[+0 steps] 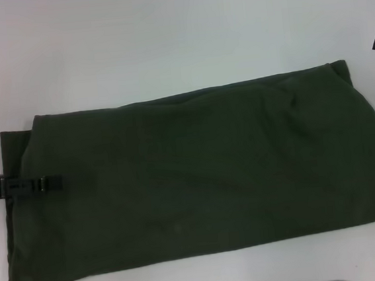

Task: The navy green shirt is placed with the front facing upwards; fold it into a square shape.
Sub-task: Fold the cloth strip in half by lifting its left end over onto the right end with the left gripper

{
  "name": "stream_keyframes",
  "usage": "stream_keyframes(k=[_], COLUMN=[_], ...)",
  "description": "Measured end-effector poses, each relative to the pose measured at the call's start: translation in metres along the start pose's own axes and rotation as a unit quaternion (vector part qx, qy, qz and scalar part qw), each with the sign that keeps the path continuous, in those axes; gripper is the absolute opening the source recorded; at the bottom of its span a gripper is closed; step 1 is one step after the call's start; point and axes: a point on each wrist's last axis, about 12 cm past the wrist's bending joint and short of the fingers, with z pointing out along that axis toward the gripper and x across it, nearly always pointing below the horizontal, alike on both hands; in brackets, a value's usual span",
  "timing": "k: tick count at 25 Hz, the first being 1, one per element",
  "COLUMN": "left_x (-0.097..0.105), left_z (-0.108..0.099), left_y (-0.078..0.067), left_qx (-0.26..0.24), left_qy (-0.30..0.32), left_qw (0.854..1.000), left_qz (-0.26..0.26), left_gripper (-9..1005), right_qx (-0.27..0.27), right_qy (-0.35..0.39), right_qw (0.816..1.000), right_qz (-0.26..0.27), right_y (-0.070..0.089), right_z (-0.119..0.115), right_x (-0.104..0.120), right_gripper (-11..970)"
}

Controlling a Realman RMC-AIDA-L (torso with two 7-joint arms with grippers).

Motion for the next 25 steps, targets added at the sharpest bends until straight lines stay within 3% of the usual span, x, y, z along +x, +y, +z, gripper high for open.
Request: stream_keyframes(k=[25], left_x=[-0.0039], left_z=[0.0025], left_y=[-0.0014], left_qx=[0.0], left_qy=[0.004], left_qw=[1.0], left_qz=[0.006], left_gripper=[905], right_qx=[-0.004], right_qy=[0.003], right_qw=[1.0], right_qz=[-0.003], right_y=[0.0014], right_z=[0.0017], right_x=[-0.0011], right_gripper=[916])
